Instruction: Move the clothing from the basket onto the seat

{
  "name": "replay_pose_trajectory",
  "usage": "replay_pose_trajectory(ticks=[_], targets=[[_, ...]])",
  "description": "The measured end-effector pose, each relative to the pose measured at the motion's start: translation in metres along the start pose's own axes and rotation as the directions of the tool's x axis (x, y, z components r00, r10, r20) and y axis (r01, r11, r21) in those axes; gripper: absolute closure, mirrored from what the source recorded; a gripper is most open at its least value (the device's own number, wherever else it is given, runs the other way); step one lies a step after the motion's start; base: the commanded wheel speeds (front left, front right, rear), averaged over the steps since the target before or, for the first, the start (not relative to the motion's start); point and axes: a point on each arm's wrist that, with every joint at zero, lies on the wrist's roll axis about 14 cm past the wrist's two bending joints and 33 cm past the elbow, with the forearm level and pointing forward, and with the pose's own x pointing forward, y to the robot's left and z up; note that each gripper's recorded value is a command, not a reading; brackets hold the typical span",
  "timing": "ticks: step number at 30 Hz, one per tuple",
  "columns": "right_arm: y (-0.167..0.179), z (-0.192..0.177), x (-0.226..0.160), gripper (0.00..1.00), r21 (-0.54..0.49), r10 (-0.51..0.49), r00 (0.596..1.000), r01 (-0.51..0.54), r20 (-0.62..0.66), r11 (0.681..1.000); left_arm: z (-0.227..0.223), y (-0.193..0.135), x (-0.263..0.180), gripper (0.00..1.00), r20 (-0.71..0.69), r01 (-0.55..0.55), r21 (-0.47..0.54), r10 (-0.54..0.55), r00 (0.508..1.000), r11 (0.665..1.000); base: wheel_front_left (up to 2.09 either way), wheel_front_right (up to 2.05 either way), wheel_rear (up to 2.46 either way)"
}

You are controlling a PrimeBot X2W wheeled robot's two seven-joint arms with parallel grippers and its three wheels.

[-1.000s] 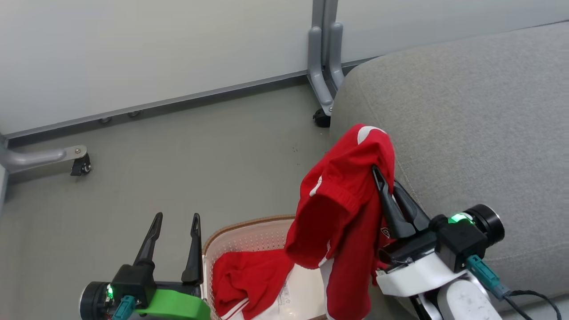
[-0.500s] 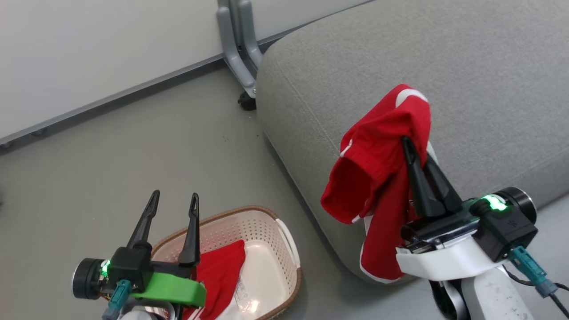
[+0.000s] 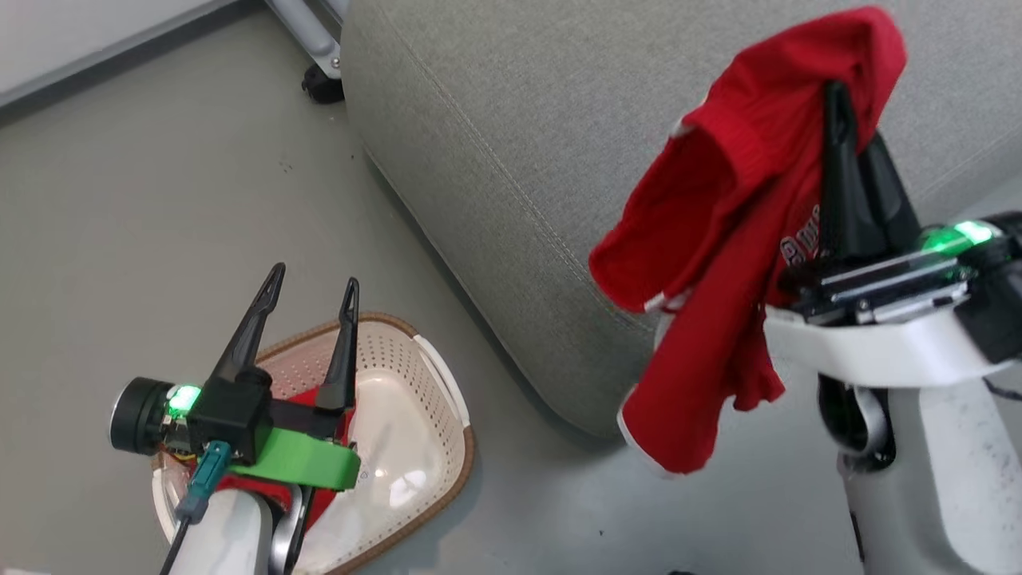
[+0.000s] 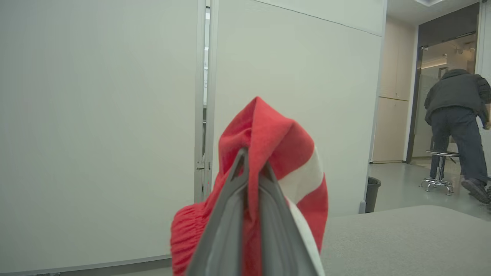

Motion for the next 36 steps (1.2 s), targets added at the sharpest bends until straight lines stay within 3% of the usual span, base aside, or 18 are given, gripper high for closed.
replay_pose_trajectory(ticks=[11, 15, 18, 23, 27, 33, 36], targets=[[-0.003, -0.015, 0.135, 1.00, -0.217, 0.048, 0.989, -0.017, 0.139, 0.976, -0.046, 0.032, 0.020, 0.00, -0.032, 0.018, -0.034, -0.019, 0.999, 0.999, 0.00, 0.00, 0.00], [-0.004, -0.037, 0.173, 1.00, -0.237, 0.040, 0.989, -0.005, 0.144, 0.972, -0.067, 0.049, 0.020, 0.00, -0.057, 0.009, -0.042, -0.011, 0.998, 0.999, 0.00, 0.00, 0.00], [-0.015, -0.073, 0.186, 1.00, -0.260, 0.017, 0.997, 0.004, 0.078, 0.966, -0.085, 0.061, 0.017, 0.00, -0.085, -0.003, -0.047, -0.001, 0.996, 0.999, 0.00, 0.00, 0.00], [-0.044, -0.150, 0.181, 1.00, -0.305, -0.060, 0.994, 0.030, -0.087, 0.952, -0.121, 0.072, 0.007, 0.00, -0.149, -0.012, -0.075, 0.000, 0.989, 0.997, 0.00, 0.00, 0.00], [-0.066, -0.212, 0.155, 1.00, -0.327, -0.139, 0.963, 0.059, -0.230, 0.943, -0.147, 0.081, -0.002, 0.00, -0.197, -0.024, -0.088, 0.007, 0.980, 0.996, 0.00, 0.00, 0.00], [-0.081, -0.295, 0.089, 1.00, -0.315, -0.232, 0.862, 0.090, -0.451, 0.945, -0.174, 0.088, -0.015, 0.00, -0.251, -0.050, -0.111, 0.021, 0.968, 0.993, 0.00, 0.00, 0.00], [-0.091, -0.313, 0.063, 1.00, -0.303, -0.286, 0.813, 0.142, -0.507, 0.942, -0.177, 0.090, -0.018, 0.00, -0.261, -0.062, -0.117, 0.029, 0.965, 0.991, 0.00, 0.00, 0.00]])
